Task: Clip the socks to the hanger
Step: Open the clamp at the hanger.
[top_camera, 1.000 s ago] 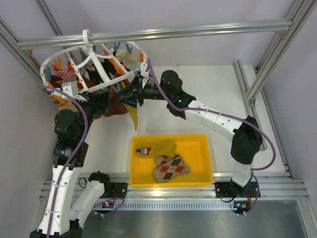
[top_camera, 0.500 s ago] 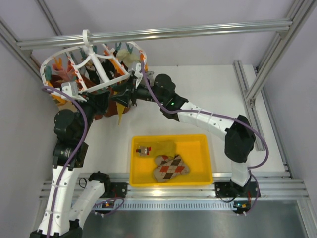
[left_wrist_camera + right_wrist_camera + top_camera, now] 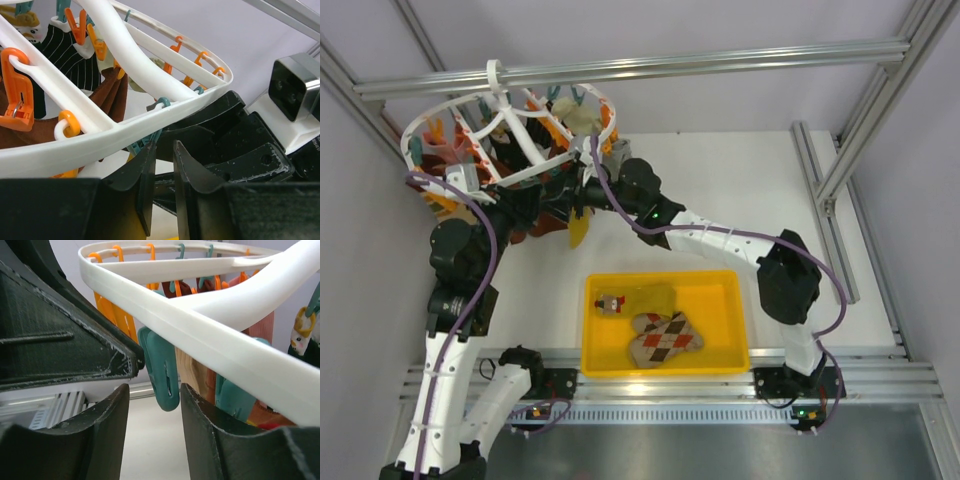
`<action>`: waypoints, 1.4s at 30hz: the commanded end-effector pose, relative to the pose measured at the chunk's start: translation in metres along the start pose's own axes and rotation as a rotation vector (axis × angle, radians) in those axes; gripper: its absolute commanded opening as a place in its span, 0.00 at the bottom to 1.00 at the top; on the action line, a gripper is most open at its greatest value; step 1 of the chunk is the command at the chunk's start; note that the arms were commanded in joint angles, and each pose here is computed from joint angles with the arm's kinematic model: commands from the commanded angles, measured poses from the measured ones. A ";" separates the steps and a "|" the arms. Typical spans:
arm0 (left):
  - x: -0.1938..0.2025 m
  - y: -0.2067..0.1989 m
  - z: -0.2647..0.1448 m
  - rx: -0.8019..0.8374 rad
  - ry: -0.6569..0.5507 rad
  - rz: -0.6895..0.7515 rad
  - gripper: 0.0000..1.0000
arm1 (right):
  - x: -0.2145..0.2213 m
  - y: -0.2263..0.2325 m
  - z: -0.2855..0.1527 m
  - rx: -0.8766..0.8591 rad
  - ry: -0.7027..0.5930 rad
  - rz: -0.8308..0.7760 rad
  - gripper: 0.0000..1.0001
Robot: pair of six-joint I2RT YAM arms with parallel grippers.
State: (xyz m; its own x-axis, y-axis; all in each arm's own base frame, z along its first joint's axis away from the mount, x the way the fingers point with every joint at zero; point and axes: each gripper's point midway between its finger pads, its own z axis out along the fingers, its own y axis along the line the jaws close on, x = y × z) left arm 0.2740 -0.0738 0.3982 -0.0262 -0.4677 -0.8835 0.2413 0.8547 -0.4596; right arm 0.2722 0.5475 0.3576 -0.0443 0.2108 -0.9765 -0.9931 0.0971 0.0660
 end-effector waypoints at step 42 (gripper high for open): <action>-0.026 0.010 0.015 -0.101 -0.048 0.002 0.41 | -0.060 0.043 0.006 0.015 -0.168 -0.258 0.00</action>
State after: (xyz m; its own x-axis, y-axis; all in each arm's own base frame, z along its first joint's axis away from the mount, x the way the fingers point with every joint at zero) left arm 0.2858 -0.0565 0.3972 -0.0405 -0.4647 -0.8845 0.1163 0.8771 -0.4661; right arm 0.2731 0.5518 0.3737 0.2019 0.2290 -0.9523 -0.9519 0.2748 -0.1357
